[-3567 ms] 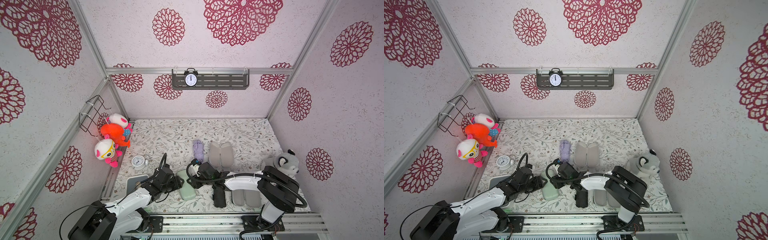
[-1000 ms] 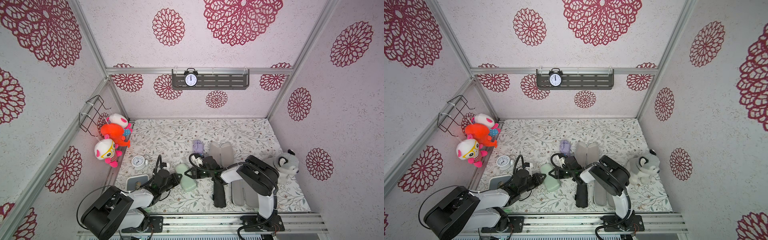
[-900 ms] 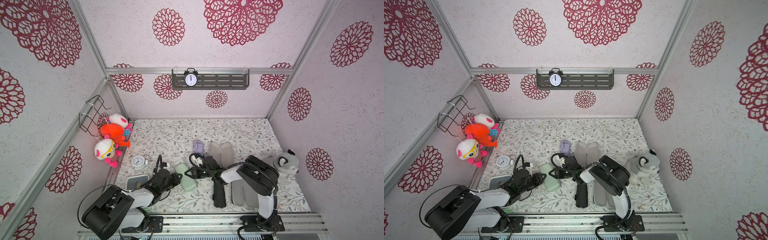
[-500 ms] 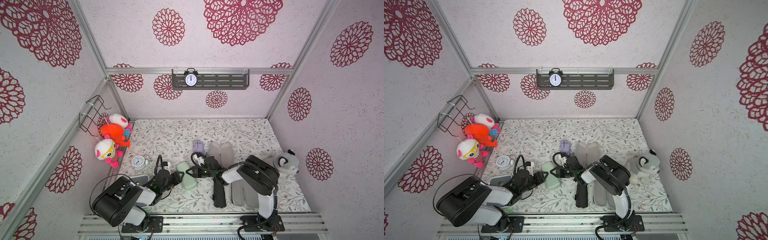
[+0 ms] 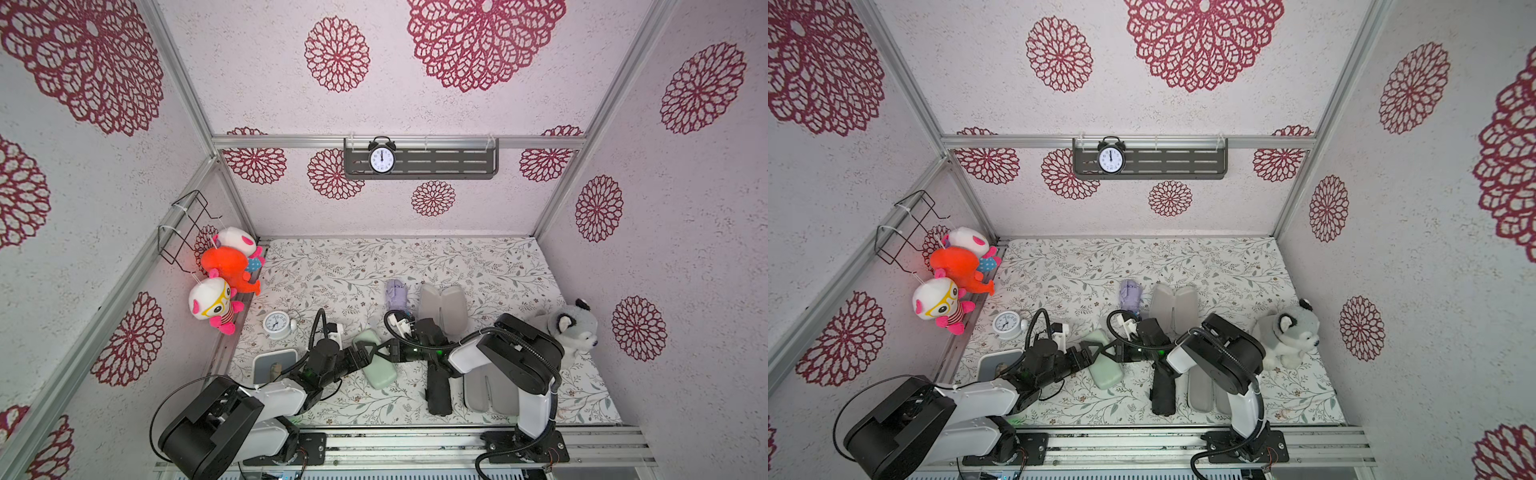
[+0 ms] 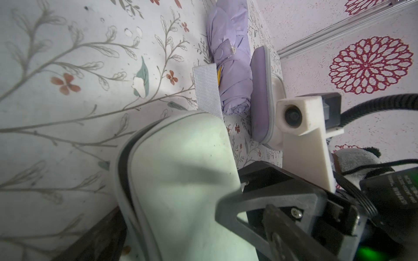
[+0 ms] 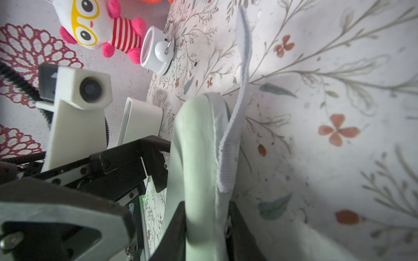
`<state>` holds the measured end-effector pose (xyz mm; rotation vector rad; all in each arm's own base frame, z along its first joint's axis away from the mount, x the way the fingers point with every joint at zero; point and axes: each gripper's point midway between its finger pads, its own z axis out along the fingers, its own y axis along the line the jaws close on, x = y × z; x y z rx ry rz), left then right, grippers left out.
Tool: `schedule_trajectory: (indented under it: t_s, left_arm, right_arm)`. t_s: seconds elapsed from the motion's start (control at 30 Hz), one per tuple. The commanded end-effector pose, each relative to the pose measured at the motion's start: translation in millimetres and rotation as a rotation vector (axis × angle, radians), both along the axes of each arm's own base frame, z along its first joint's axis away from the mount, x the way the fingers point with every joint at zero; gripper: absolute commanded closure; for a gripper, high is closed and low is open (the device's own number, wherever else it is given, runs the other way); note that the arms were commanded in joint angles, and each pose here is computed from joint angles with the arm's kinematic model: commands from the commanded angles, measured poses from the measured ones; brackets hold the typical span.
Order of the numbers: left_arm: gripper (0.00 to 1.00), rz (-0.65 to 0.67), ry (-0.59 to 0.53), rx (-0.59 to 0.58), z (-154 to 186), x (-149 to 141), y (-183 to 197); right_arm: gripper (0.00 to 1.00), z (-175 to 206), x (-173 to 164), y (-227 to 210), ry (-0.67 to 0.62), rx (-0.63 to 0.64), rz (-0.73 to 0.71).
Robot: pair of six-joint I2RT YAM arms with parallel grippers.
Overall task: Put umbrellas into zippered umbrella sleeves
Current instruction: Pick up the umbrella sleeve at the center of the board.
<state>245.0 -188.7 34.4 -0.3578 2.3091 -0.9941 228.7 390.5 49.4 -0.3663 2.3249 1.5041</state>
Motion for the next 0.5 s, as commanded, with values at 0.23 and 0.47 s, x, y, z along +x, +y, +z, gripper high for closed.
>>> schedule_trajectory:
  t_s: [0.23,0.47]
  left_arm:
    - [0.0,0.022,0.229,0.066,-63,-54,25]
    - [0.12,0.048,0.1,0.038,-27,-45,21]
  right_arm:
    - [1.0,77,-24,16,-0.131,0.302,0.121]
    - [1.0,64,-13,25,-0.113,0.258,0.079]
